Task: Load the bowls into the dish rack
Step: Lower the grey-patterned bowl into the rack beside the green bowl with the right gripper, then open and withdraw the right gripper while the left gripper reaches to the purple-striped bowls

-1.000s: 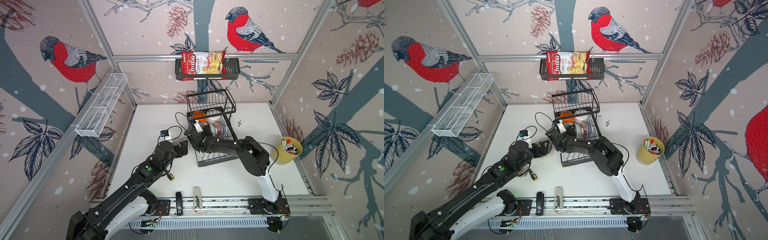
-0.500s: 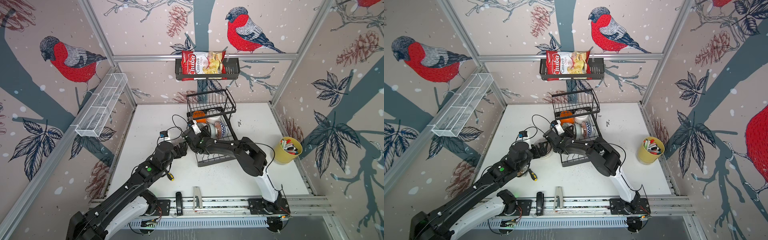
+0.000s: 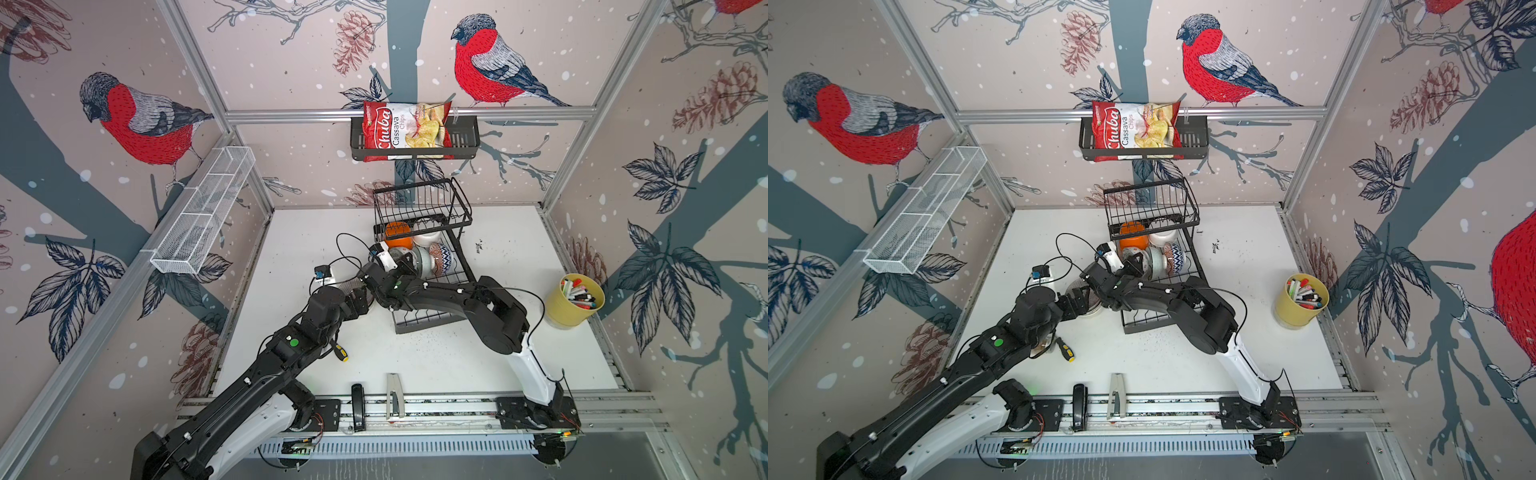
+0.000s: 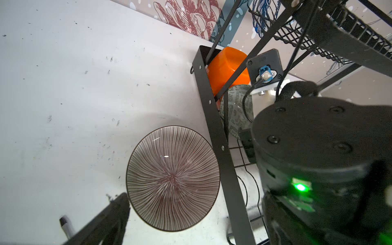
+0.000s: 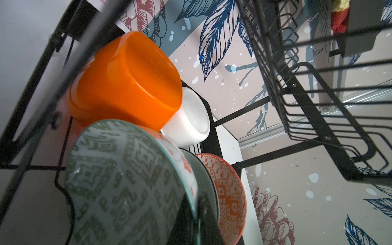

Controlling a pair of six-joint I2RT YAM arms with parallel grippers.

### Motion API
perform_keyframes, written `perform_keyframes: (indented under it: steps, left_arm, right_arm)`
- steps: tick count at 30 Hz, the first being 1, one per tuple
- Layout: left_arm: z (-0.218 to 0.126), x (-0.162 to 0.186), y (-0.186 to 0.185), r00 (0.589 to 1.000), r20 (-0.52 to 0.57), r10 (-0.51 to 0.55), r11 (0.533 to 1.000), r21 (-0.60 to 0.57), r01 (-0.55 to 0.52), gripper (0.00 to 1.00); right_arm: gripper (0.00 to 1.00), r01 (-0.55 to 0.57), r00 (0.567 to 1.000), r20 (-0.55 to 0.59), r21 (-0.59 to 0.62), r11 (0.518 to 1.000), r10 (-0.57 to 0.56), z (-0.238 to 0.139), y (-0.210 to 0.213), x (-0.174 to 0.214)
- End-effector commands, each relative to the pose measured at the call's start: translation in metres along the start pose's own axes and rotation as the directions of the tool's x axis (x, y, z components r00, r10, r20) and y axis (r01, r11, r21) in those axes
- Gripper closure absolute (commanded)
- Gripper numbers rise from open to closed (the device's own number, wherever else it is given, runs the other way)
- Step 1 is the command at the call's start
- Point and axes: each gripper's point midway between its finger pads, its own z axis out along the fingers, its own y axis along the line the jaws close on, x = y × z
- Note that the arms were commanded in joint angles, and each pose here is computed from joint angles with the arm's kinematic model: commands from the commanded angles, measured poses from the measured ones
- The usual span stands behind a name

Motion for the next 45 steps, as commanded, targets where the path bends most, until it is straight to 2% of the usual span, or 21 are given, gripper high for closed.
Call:
perform_keyframes:
  steps: [1, 8, 31, 45]
  left_arm:
    - [-0.003, -0.018, -0.008, 0.996, 0.077, -0.037, 0.999, 0.037, 0.034, 0.04]
    - [-0.006, -0.018, -0.003, 0.995, 0.089, -0.038, 0.999, 0.022, 0.037, 0.04]
    - [-0.007, -0.013, 0.008, 0.995, 0.092, -0.035, 0.999, -0.017, 0.036, 0.04]
    - [-0.011, -0.014, 0.01, 0.994, 0.102, -0.047, 0.999, -0.011, 0.048, 0.04]
  right_arm:
    - [0.97, 0.003, 1.0, 0.021, -0.097, 0.995, -0.001, -0.011, 0.024, -0.004]
    - [0.88, 0.022, 1.0, 0.023, -0.083, 0.996, -0.02, -0.014, 0.024, -0.007]
    - [0.69, 0.028, 0.999, 0.026, -0.075, 0.997, -0.026, -0.018, 0.022, -0.017]
    - [0.34, -0.025, 0.999, 0.028, -0.108, 0.994, 0.028, -0.025, 0.01, -0.025]
